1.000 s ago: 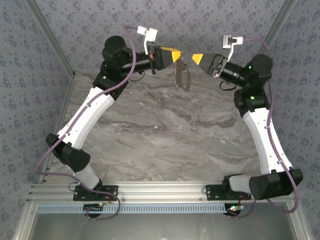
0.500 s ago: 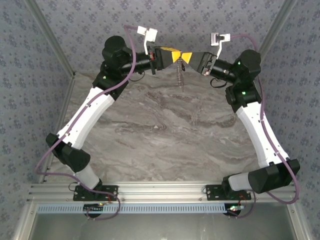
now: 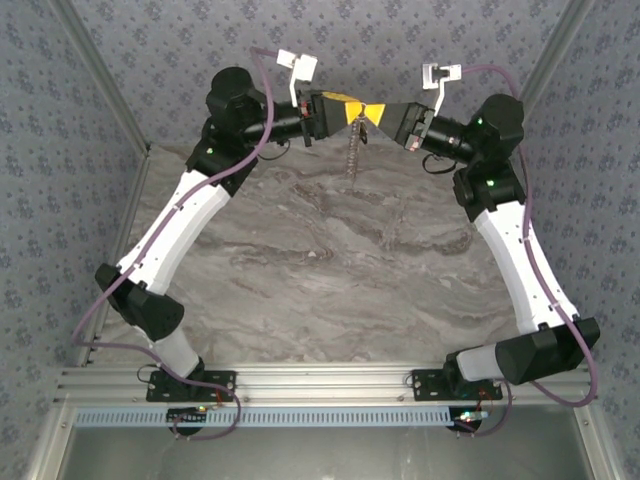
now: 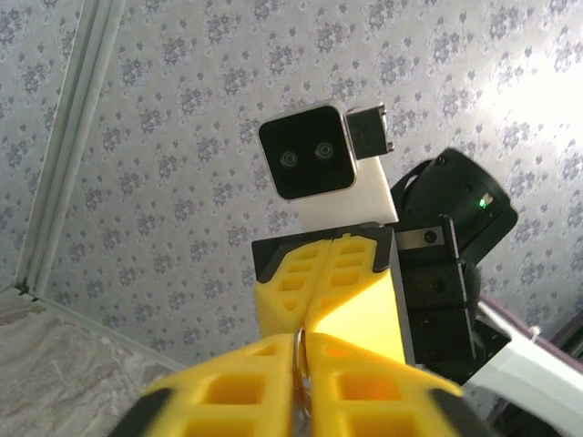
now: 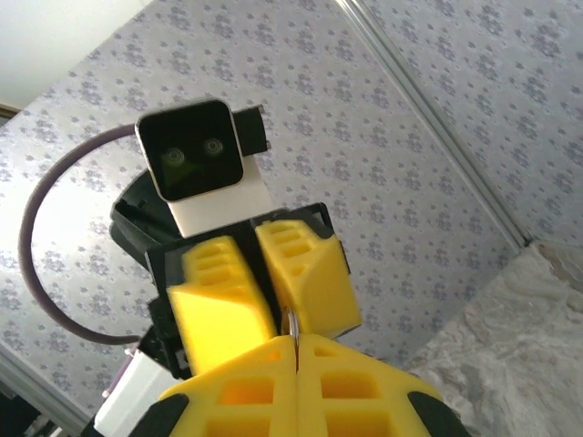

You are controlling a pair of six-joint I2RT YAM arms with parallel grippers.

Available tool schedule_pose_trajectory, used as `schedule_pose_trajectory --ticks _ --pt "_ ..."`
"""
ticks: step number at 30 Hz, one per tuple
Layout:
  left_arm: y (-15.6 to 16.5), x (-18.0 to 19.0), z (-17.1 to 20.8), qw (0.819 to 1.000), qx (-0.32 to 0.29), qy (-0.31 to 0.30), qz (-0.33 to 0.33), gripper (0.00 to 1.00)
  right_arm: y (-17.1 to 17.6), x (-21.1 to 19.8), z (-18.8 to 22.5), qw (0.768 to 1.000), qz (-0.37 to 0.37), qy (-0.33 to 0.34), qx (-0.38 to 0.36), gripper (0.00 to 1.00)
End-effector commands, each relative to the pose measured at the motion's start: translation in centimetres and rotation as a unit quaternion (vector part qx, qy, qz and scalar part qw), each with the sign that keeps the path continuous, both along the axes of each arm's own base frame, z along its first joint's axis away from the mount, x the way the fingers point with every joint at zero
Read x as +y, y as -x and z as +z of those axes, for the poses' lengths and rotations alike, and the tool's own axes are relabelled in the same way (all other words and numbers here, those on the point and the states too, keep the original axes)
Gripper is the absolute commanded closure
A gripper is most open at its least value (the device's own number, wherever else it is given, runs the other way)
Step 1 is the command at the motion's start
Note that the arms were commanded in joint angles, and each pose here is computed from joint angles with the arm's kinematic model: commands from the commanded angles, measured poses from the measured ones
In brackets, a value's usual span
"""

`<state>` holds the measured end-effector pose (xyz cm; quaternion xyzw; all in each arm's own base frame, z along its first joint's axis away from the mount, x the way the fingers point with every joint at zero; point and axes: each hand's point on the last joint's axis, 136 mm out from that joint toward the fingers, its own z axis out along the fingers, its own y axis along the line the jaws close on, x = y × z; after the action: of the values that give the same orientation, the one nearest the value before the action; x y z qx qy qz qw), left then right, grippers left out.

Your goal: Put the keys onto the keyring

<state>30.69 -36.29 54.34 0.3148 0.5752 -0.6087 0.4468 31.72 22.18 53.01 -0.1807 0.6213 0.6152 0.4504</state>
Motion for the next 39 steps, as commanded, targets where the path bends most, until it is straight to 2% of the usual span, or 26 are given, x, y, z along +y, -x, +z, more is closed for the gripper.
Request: schedule_pose_trajectory --ticks 1,3,6,13,24,39 --pt "1.3 0.9 1.5 0.999 -0.033 -0.006 -0.011 0.70 0.5 -0.5 -0.5 0.999 -0.011 0.050 -0.012 1.00" --pt "1.1 1.3 1.2 0.999 -0.035 -0.017 -0.005 0.64 0.7 -0.7 -1.5 0.996 -0.018 0.084 -0.008 1.00" --pt "0.7 1.9 0.6 0.999 -0.038 -0.036 0.000 0.60 1.1 -1.1 -2.8 0.991 -0.025 0.130 -0.003 1.00" --pt "1.0 2.0 -1.6 0.995 -0.035 -0.092 -0.025 0.59 2.2 -1.4 -4.6 0.980 -0.018 0.196 0.004 1.00" --pt "2.0 0.3 -4.1 0.989 -0.011 -0.122 -0.088 0.61 2.4 -0.7 -4.7 0.980 -0.006 0.197 0.004 1.00" --pt "2.8 -0.8 -5.1 0.985 0.001 -0.128 -0.116 0.63 2.4 -0.5 -4.1 0.983 -0.005 0.185 -0.003 1.00"
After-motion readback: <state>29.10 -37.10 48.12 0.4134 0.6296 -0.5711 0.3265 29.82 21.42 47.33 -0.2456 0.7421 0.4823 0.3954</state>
